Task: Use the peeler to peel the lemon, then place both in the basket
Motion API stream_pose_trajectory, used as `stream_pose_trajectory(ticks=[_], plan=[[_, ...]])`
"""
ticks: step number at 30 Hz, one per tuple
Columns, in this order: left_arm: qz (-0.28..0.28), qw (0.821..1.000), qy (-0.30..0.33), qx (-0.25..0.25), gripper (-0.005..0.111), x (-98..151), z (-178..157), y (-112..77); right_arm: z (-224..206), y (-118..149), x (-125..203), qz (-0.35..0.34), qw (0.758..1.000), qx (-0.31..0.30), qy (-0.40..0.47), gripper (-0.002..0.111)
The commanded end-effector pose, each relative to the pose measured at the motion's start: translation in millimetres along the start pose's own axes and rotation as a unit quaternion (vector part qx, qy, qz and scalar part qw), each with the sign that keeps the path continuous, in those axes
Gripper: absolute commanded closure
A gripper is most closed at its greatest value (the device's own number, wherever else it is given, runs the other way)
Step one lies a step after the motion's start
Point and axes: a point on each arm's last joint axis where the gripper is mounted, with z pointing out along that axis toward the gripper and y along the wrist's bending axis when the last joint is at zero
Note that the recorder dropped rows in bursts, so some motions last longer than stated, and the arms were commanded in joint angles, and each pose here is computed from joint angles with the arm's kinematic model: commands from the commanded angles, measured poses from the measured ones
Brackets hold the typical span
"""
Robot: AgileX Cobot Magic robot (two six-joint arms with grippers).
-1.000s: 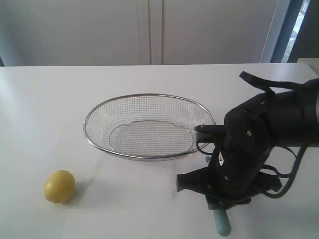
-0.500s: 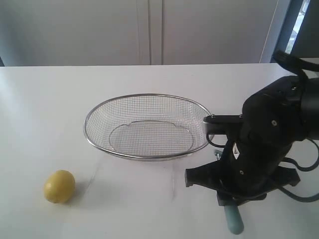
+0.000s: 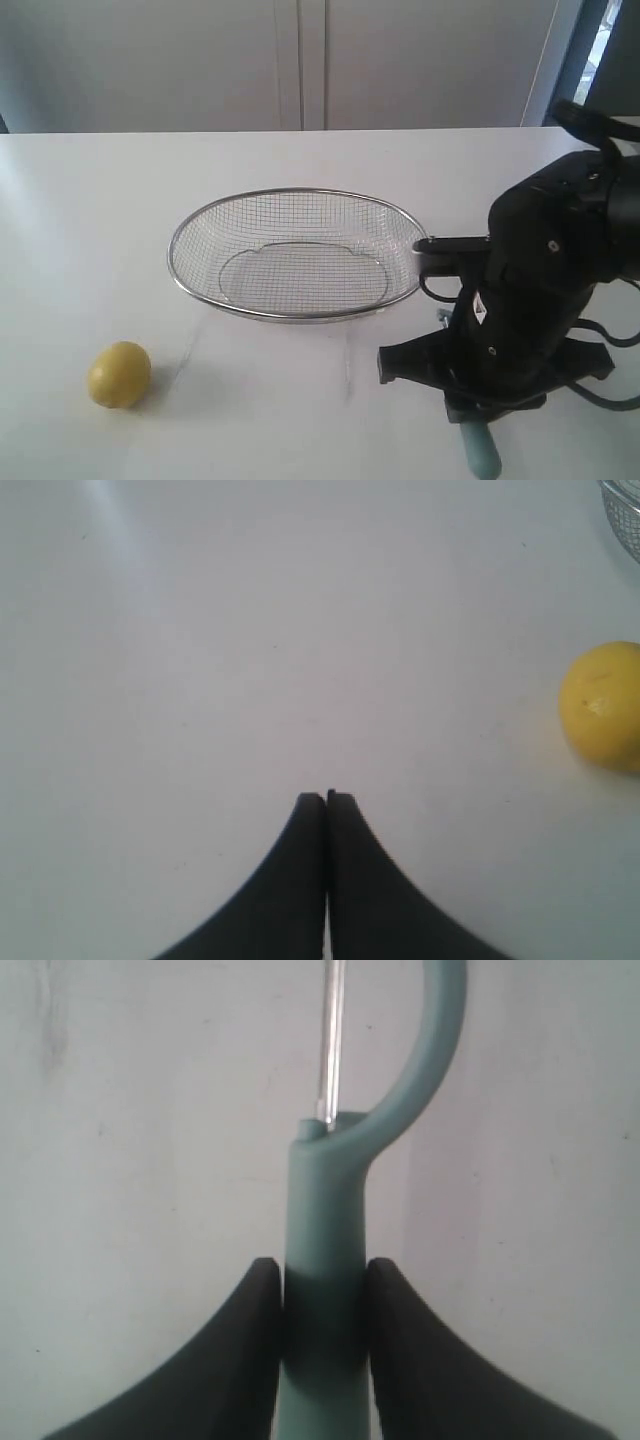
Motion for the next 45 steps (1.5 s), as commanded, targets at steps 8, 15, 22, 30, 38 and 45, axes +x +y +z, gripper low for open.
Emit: stream_pose_trajectory(ticks=[8, 15, 22, 30, 38, 45], plan=[[0.0, 1.0, 0.006, -0.002, 0.107, 3.3, 1.2, 0.1, -30.5, -5.1, 6.5, 0.003, 0.999, -0.032, -0.043, 0.108], [0.0, 1.0, 0.006, -0.002, 0.107, 3.3, 1.2, 0.1, -44.1, -7.5, 9.5, 0.004, 0.996, -0.049, -0.069, 0.108], [0.0, 1.0, 0.006, -0.002, 0.107, 3.3, 1.2, 0.1, -44.4, -6.6, 8.2, 0.004, 0.996, -0.053, -0.076, 0.108], [0.0, 1.0, 0.006, -0.002, 0.107, 3.3, 1.2, 0.1, -44.6, -6.0, 7.3, 0.004, 0.995, -0.057, -0.081, 0.108], [0.0, 1.0, -0.009, -0.003, 0.107, 0.6, 1.2, 0.4, -44.7, -5.7, 6.8, 0.004, 0.995, -0.059, -0.084, 0.108], [0.0, 0.997, -0.077, -0.01, 0.107, -11.7, 0.1, 1.6, -45.2, -4.5, 5.1, 0.004, 0.993, -0.065, -0.093, 0.108]])
